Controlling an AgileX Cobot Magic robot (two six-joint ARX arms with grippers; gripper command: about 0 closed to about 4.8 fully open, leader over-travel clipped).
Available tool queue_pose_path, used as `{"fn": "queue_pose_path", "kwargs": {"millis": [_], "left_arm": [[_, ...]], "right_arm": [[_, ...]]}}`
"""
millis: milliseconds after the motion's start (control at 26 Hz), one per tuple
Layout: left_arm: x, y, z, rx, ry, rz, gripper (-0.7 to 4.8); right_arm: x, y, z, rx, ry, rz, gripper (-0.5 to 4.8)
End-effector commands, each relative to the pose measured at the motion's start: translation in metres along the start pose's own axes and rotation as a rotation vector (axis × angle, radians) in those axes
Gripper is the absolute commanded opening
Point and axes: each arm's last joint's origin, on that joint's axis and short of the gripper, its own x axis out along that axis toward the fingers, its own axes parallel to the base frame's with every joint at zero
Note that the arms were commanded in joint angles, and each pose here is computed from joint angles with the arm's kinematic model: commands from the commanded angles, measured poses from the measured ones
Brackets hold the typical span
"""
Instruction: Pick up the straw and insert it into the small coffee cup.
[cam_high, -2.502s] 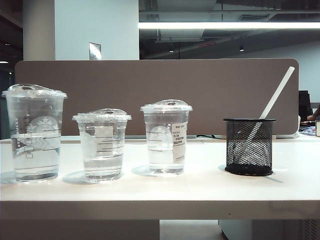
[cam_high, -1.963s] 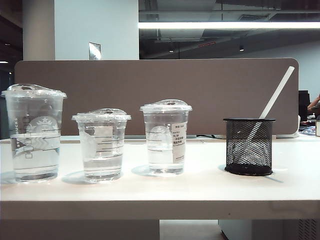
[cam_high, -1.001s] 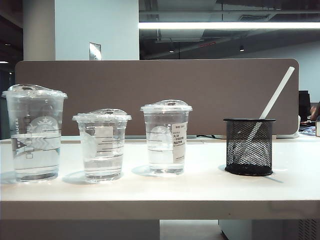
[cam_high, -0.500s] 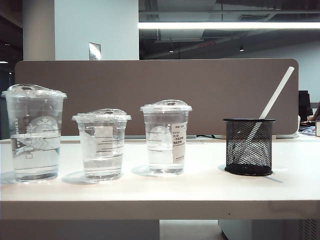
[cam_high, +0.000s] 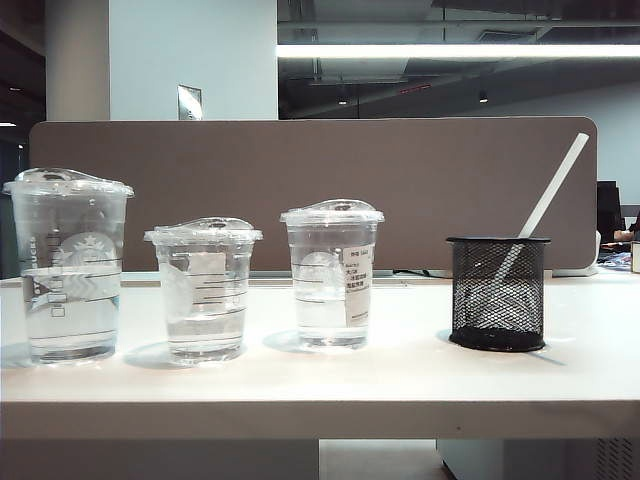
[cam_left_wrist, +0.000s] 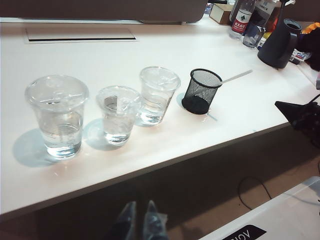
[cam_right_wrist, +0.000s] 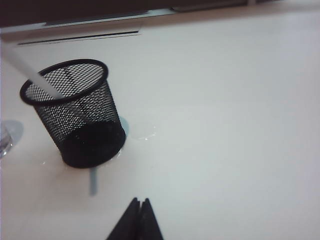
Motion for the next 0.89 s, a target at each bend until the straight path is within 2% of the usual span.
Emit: {"fn": "queue_pose_path", "kwargs": {"millis": [38, 77, 154, 192, 231, 346, 500, 616, 693, 731, 770, 808, 885], "left_arm": [[0.000, 0.000, 0.002, 0.008, -0.009, -0.006, 0.25], [0.000, 0.000, 0.002, 0.008, -0.009, -0.006, 0.25], [0.000, 0.000, 0.002, 0.009, -0.010, -0.005, 0.25], [0.000, 0.000, 0.002, 0.010, -0.012, -0.005, 0.25], [0.000, 0.000, 0.003, 0.013, -0.018, -0.002, 0.25], [0.000, 0.000, 0.003, 0.014, -0.019, -0.002, 0.25], [0.000, 0.000, 0.002, 0.011, -0.015, 0.011, 0.25], [0.000, 0.000, 0.002, 0.011, -0.016, 0.017, 0.25], [0.000, 0.000, 0.002, 0.011, -0.016, 0.017, 0.25], [0.000, 0.000, 0.002, 0.011, -0.016, 0.017, 0.25], [0.000, 0.000, 0.002, 0.011, -0.016, 0.017, 0.25], [0.000, 0.000, 0.002, 0.011, -0.015, 0.017, 0.25], [0.000, 0.000, 0.002, 0.010, -0.012, 0.017, 0.25]], "right_arm": [[-0.013, 0.003, 0.030, 0.097, -0.099, -0.023, -0.09], [-0.021, 0.005, 0.044, 0.096, -0.146, -0.028, -0.09], [-0.059, 0.013, 0.100, 0.074, -0.338, -0.026, -0.09], [-0.073, 0.015, 0.116, 0.028, -0.382, -0.028, -0.09], [-0.094, 0.019, 0.139, -0.093, -0.411, -0.055, -0.09], [-0.118, 0.022, 0.174, -0.269, -0.366, -0.179, -0.09], [-0.125, 0.023, 0.228, -0.508, -0.218, -0.423, -0.09], [-0.106, 0.022, 0.266, -0.601, -0.114, -0.589, -0.08], [-0.081, 0.022, 0.286, -0.625, -0.042, -0.629, -0.08], [-0.068, 0.022, 0.293, -0.631, -0.013, -0.632, -0.07], [-0.036, 0.021, 0.301, -0.649, 0.057, -0.615, -0.07], [-0.004, 0.018, 0.303, -0.668, 0.127, -0.575, -0.06], [0.033, 0.012, 0.298, -0.676, 0.194, -0.490, -0.06]]}}
